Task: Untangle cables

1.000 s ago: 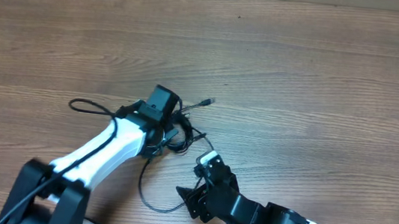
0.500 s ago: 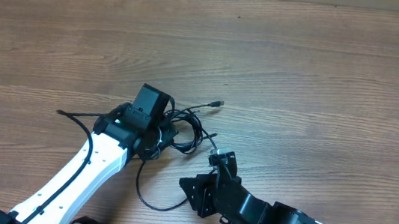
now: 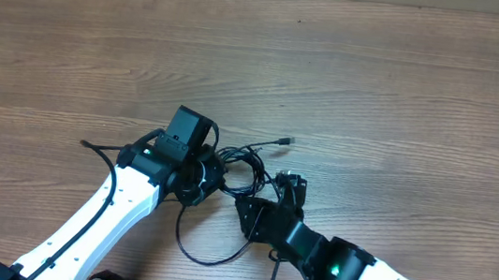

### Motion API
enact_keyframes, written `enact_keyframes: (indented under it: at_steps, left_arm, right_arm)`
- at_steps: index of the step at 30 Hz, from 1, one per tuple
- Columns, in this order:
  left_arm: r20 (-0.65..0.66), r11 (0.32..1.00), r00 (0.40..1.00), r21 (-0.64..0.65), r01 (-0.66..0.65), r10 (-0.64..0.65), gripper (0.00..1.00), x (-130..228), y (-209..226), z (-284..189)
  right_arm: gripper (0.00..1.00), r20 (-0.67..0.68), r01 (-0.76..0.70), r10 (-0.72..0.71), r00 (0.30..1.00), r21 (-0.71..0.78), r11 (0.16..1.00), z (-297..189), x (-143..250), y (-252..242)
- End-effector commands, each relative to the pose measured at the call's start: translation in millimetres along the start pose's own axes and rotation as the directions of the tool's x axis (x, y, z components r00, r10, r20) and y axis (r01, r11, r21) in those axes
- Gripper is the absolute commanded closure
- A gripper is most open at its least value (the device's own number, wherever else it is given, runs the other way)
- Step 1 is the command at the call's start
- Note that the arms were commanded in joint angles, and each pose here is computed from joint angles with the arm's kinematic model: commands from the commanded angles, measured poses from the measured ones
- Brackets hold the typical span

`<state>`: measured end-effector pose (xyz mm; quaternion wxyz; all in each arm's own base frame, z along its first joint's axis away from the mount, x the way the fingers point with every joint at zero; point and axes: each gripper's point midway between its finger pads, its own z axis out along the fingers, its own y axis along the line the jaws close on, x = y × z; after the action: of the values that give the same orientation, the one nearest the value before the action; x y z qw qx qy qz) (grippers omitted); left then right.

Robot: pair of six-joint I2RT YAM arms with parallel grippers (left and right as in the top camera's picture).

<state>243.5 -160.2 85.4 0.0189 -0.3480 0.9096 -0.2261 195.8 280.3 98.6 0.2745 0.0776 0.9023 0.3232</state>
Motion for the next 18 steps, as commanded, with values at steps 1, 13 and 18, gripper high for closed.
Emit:
enact_keyframes:
  at_steps: [1,13,18]
  left_arm:
    - [-0.044,0.999,0.999,0.037,-0.030,0.031,0.96,8.8,-10.9,-6.1]
    - [-0.213,0.996,0.977,0.089,-0.017,0.035,0.96,38.6,-18.0,-10.4]
    - [-0.302,0.992,0.952,0.129,-0.006,0.045,0.96,54.2,-24.5,-15.3]
  right_arm:
    - [0.70,0.026,-0.035,0.034,0.999,0.020,0.999,5.8,-7.1,-3.8]
    - [0.96,0.091,-0.068,0.065,0.994,0.024,0.997,8.0,-26.7,-7.2]
    - [0.96,0.126,-0.070,0.066,0.990,0.031,0.997,7.4,-32.8,-8.4]
